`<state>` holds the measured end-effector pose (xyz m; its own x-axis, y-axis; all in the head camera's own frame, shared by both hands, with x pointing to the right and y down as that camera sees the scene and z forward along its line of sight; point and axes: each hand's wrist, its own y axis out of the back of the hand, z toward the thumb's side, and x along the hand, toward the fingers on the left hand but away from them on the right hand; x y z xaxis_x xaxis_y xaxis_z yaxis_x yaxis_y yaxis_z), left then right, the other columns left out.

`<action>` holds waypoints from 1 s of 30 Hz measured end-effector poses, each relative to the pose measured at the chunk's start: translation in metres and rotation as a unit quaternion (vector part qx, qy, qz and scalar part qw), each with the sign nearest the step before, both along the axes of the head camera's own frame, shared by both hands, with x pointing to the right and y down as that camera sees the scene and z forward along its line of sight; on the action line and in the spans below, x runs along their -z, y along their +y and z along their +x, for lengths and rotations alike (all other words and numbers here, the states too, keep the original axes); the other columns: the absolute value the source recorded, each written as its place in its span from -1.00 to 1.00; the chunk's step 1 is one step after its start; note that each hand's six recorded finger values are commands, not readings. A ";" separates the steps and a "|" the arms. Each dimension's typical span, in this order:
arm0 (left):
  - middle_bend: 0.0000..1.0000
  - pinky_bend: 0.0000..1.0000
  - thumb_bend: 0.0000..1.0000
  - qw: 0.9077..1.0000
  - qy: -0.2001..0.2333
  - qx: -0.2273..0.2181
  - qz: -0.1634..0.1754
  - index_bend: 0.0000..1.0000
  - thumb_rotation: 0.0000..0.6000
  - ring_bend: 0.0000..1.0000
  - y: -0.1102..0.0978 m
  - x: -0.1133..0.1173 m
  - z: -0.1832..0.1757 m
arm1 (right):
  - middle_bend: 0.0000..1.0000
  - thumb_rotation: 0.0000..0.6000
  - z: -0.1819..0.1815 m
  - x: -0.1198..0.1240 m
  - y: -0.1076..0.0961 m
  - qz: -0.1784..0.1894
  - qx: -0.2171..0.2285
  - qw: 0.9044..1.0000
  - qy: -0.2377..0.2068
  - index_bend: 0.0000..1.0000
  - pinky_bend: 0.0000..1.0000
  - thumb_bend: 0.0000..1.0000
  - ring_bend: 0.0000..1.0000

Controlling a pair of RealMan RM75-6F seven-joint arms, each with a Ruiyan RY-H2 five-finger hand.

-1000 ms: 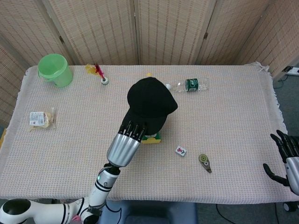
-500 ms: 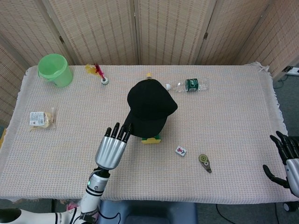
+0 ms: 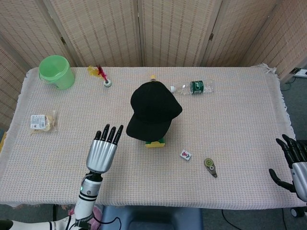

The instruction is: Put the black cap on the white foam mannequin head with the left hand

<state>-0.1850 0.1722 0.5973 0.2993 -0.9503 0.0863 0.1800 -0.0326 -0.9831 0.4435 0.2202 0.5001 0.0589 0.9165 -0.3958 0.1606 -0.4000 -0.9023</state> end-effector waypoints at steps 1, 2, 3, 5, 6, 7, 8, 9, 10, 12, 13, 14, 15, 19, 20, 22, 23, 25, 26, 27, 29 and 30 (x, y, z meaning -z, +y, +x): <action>-0.28 0.07 -0.38 1.000 0.001 0.004 -0.003 -0.59 1.00 -0.46 0.001 -0.001 -0.003 | -1.00 1.00 0.000 0.000 0.000 0.000 0.000 1.000 0.000 -1.00 -1.00 -0.46 -1.00; -0.29 0.07 -0.38 1.000 0.001 0.012 -0.008 -0.59 1.00 -0.46 0.002 -0.003 -0.008 | -1.00 1.00 0.000 0.000 0.000 0.000 0.001 1.000 0.000 -1.00 -1.00 -0.46 -1.00; -0.31 0.07 -0.38 1.000 0.000 0.018 -0.012 -0.60 1.00 -0.46 0.002 -0.005 -0.012 | -1.00 1.00 0.000 0.000 0.001 -0.001 0.001 1.000 0.001 -1.00 -1.00 -0.46 -1.00; -0.35 0.06 -0.38 0.999 0.002 0.033 -0.021 -0.62 1.00 -0.47 0.003 -0.008 -0.022 | -1.00 1.00 0.000 0.000 0.001 -0.001 0.001 1.000 0.001 -1.00 -1.00 -0.46 -1.00; -0.37 0.05 -0.38 0.999 0.004 0.040 -0.024 -0.63 1.00 -0.48 0.003 -0.009 -0.027 | -1.00 1.00 0.000 -0.001 0.001 -0.003 0.002 1.000 0.002 -1.00 -1.00 -0.46 -1.00; -0.39 0.04 -0.38 0.998 0.005 0.049 -0.028 -0.64 1.00 -0.49 0.003 -0.010 -0.033 | -1.00 1.00 0.000 -0.001 0.001 -0.003 0.002 1.000 0.002 -1.00 -1.00 -0.46 -1.00; -0.40 0.04 -0.38 0.998 0.007 0.060 -0.033 -0.65 1.00 -0.50 0.002 -0.011 -0.041 | -1.00 1.00 0.000 -0.002 0.001 -0.004 0.002 1.000 0.003 -1.00 -1.00 -0.46 -1.00; -0.41 0.03 -0.38 0.997 0.009 0.068 -0.037 -0.65 1.00 -0.51 0.001 -0.012 -0.047 | -1.00 1.00 -0.001 -0.002 0.001 -0.004 0.003 1.000 0.003 -1.00 -1.00 -0.46 -1.00; -0.42 0.02 -0.38 0.996 0.012 0.075 -0.040 -0.65 1.00 -0.51 0.000 -0.012 -0.053 | -1.00 1.00 -0.001 -0.003 0.001 -0.005 0.003 1.000 0.004 -1.00 -1.00 -0.46 -1.00; -0.43 0.01 -0.38 0.995 0.021 0.088 -0.049 -0.66 1.00 -0.53 -0.003 -0.014 -0.064 | -1.00 1.00 -0.002 -0.004 0.001 -0.006 0.004 1.000 0.005 -1.00 -1.00 -0.46 -1.00; -0.43 0.00 -0.38 0.994 0.026 0.092 -0.053 -0.66 1.00 -0.53 -0.004 -0.014 -0.068 | -1.00 1.00 -0.003 -0.005 0.001 -0.007 0.005 1.000 0.005 -1.00 -1.00 -0.46 -1.00; -0.44 0.00 -0.38 0.993 0.034 0.098 -0.061 -0.66 1.00 -0.54 -0.006 -0.016 -0.074 | -1.00 1.00 -0.003 -0.005 0.001 -0.008 0.006 1.000 0.006 -1.00 -1.00 -0.46 -1.00; -0.44 -0.01 -0.38 0.992 0.040 0.103 -0.068 -0.67 1.00 -0.55 -0.008 -0.017 -0.079 | -1.00 1.00 -0.004 -0.007 0.001 -0.009 0.007 1.000 0.007 -1.00 -1.00 -0.46 -1.00; -0.50 -0.05 -0.38 0.984 0.048 0.129 -0.111 -0.73 1.00 -0.59 -0.017 -0.027 -0.103 | -1.00 1.00 -0.004 -0.010 0.000 -0.012 0.005 1.000 0.011 -1.00 -1.00 -0.46 -1.00; -0.50 -0.05 -0.38 0.981 0.049 0.139 -0.124 -0.73 1.00 -0.59 -0.021 -0.029 -0.112 | -1.00 1.00 -0.004 -0.011 0.000 -0.012 0.004 1.000 0.013 -1.00 -1.00 -0.46 -1.00; -0.50 -0.05 -0.38 0.977 0.057 0.153 -0.136 -0.73 1.00 -0.59 -0.026 -0.031 -0.125 | -1.00 1.00 -0.003 -0.013 -0.001 -0.014 0.002 1.000 0.016 -1.00 -1.00 -0.46 -1.00; -0.50 -0.05 -0.38 0.975 0.063 0.161 -0.142 -0.73 1.00 -0.59 -0.029 -0.031 -0.133 | -1.00 1.00 -0.003 -0.013 -0.001 -0.015 0.001 1.000 0.017 -1.00 -1.00 -0.46 -1.00; -0.50 -0.05 -0.38 0.972 0.073 0.171 -0.147 -0.73 1.00 -0.59 -0.033 -0.029 -0.145 | -1.00 1.00 -0.002 -0.015 -0.002 -0.017 0.000 1.000 0.020 -1.00 -1.00 -0.46 -1.00; -0.50 -0.05 -0.38 0.970 0.080 0.176 -0.150 -0.73 1.00 -0.59 -0.035 -0.028 -0.153 | -1.00 1.00 -0.002 -0.016 -0.002 -0.018 0.000 1.000 0.021 -1.00 -1.00 -0.46 -1.00; -0.51 -0.05 -0.38 0.968 0.085 0.179 -0.152 -0.73 1.00 -0.59 -0.036 -0.028 -0.159 | -1.00 1.00 -0.002 -0.017 -0.002 -0.019 0.000 1.000 0.023 -1.00 -1.00 -0.46 -1.00; -0.54 -0.07 -0.38 0.964 0.099 0.187 -0.161 -0.75 1.00 -0.60 -0.038 -0.026 -0.172 | -1.00 1.00 -0.002 -0.019 -0.002 -0.022 -0.001 0.999 0.025 -1.00 -1.00 -0.46 -1.00; -0.57 -0.09 -0.38 0.962 0.104 0.189 -0.166 -0.77 1.00 -0.62 -0.038 -0.025 -0.178 | -1.00 1.00 -0.002 -0.020 -0.002 -0.024 -0.001 0.999 0.027 -1.00 -1.00 -0.46 -1.00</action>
<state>-0.3626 0.1343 0.6224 -0.0193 -0.9253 0.3788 -0.1067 -0.3748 -0.9210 0.4412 0.2182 0.5206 0.0350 0.8965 -0.4416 0.1129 -0.4426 -0.8896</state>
